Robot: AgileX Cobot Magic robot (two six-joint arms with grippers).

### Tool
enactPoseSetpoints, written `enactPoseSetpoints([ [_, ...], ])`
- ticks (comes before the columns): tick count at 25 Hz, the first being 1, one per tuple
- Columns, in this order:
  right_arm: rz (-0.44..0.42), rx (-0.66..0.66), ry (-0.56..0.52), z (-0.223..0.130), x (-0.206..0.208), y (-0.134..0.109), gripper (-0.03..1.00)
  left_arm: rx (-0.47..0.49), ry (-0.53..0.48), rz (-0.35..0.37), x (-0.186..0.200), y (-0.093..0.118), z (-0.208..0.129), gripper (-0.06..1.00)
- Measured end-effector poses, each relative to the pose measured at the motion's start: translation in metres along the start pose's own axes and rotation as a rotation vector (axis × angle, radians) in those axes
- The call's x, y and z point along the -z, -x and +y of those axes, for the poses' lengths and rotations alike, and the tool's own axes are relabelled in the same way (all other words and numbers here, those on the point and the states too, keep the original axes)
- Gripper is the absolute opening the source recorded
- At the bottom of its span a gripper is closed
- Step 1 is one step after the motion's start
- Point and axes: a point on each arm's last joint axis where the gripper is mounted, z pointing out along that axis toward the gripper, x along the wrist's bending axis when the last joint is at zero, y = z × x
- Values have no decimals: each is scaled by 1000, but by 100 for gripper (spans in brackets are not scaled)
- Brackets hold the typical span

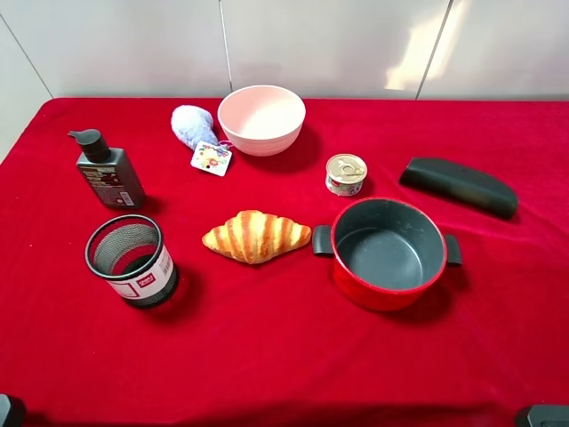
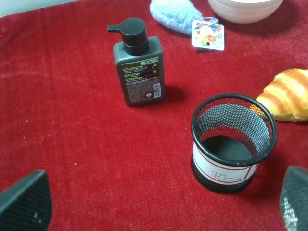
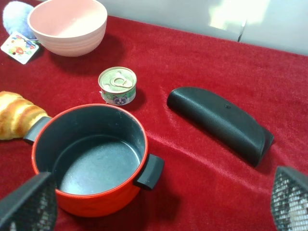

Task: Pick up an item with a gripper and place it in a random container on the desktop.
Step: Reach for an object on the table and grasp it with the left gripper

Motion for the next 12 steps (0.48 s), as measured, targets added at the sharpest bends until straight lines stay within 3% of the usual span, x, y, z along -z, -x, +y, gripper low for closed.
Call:
enactPoseSetpoints([
  [12, 4, -2, 0, 0, 0, 0, 69, 0, 0, 0, 0, 0, 0, 92],
])
